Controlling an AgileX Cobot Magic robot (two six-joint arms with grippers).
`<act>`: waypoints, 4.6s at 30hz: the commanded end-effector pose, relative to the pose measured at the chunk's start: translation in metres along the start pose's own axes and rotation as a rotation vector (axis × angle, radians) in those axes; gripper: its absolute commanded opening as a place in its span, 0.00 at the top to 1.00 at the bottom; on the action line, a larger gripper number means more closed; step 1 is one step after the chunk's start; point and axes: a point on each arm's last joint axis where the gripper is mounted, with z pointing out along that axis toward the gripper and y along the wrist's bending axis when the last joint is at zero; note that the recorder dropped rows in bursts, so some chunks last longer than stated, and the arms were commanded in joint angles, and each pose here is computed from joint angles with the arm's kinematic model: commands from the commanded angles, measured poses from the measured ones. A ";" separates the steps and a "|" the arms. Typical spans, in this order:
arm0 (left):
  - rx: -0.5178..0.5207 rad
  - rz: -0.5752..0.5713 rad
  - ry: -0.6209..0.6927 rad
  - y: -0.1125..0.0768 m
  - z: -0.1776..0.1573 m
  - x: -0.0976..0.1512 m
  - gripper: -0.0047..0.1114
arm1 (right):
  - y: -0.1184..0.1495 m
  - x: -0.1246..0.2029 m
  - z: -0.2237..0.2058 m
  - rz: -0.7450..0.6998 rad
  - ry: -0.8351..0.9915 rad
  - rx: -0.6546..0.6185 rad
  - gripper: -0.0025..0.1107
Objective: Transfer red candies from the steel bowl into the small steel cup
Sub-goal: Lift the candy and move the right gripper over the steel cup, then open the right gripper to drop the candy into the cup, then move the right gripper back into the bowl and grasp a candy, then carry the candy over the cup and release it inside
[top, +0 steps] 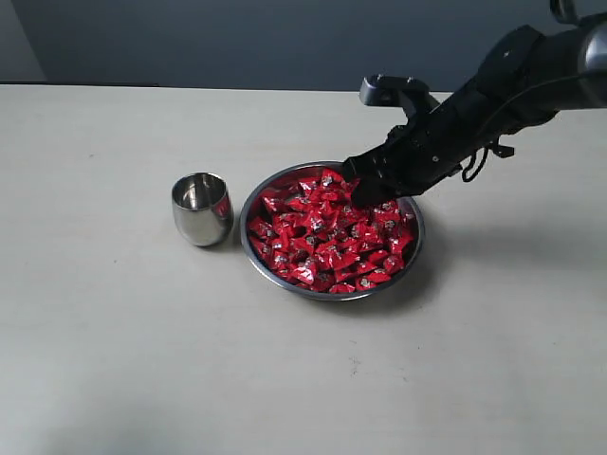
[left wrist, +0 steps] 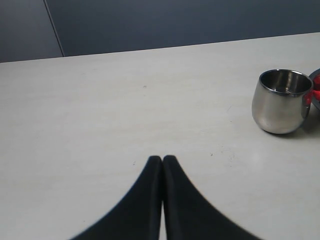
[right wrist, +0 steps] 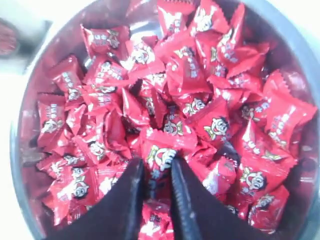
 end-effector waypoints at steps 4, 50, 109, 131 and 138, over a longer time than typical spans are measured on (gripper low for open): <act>0.001 0.001 -0.019 0.000 -0.001 -0.003 0.96 | 0.026 -0.015 -0.054 -0.046 -0.136 -0.007 0.98; 0.001 0.001 -0.019 0.000 -0.001 -0.003 0.96 | 0.142 -0.095 0.072 -0.392 -0.002 -0.002 0.69; 0.001 0.001 -0.019 0.000 -0.001 -0.003 0.96 | 0.058 -0.036 0.056 -0.169 0.277 0.204 0.57; 0.001 0.001 -0.019 0.000 -0.001 -0.003 0.96 | 0.095 -0.059 -0.004 -0.132 0.105 0.085 0.97; -0.001 0.000 -0.019 0.000 -0.001 -0.003 0.96 | 0.127 -0.079 -0.008 -0.134 0.010 -0.123 0.97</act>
